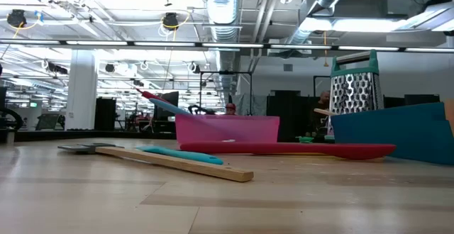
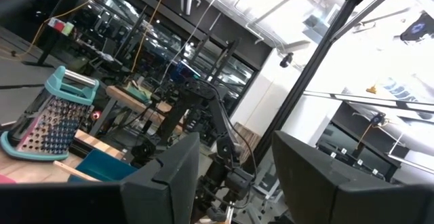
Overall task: Pick & Place Kitchen Items
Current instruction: Put the green kitchen knife into the orange bin, then put the blue kitchen knife into the orange bin
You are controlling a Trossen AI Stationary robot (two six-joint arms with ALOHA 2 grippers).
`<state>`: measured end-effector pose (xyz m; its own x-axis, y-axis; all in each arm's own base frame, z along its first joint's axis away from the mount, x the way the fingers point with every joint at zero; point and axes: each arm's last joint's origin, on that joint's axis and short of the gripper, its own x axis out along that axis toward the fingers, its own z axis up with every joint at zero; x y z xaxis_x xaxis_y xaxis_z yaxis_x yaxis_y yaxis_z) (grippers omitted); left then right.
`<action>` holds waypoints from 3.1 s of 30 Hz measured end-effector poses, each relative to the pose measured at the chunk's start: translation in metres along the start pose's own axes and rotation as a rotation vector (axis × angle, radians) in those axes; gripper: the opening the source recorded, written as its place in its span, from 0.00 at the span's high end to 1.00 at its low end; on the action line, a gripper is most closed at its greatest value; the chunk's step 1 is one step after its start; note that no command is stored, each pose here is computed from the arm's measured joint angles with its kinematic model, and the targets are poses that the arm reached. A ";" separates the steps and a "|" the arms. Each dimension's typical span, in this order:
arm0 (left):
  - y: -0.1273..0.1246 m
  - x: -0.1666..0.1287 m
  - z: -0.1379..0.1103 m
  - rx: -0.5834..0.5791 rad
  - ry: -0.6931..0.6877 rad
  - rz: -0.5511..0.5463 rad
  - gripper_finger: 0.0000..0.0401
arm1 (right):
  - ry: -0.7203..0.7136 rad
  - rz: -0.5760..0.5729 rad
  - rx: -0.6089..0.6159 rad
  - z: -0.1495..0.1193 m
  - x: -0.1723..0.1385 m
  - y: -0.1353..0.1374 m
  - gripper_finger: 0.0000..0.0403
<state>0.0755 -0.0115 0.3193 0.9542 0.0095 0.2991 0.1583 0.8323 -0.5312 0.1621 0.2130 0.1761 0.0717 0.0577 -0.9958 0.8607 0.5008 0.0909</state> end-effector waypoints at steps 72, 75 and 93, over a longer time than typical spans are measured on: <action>0.053 0.093 -0.125 0.088 0.557 0.517 0.50 | -0.267 0.587 0.035 0.076 -0.109 -0.007 0.52; 0.062 0.097 -0.137 0.096 0.606 0.566 0.50 | -0.272 0.586 0.022 0.083 -0.109 -0.006 0.52; 0.053 0.080 -0.116 -0.063 0.612 0.539 0.50 | -0.544 0.809 -0.057 0.155 -0.134 0.014 0.53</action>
<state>0.1892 -0.0310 0.2230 0.8702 0.0805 -0.4861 -0.3657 0.7668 -0.5276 0.2432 0.0783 0.3083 0.8650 0.0032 -0.5017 0.4249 0.5273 0.7358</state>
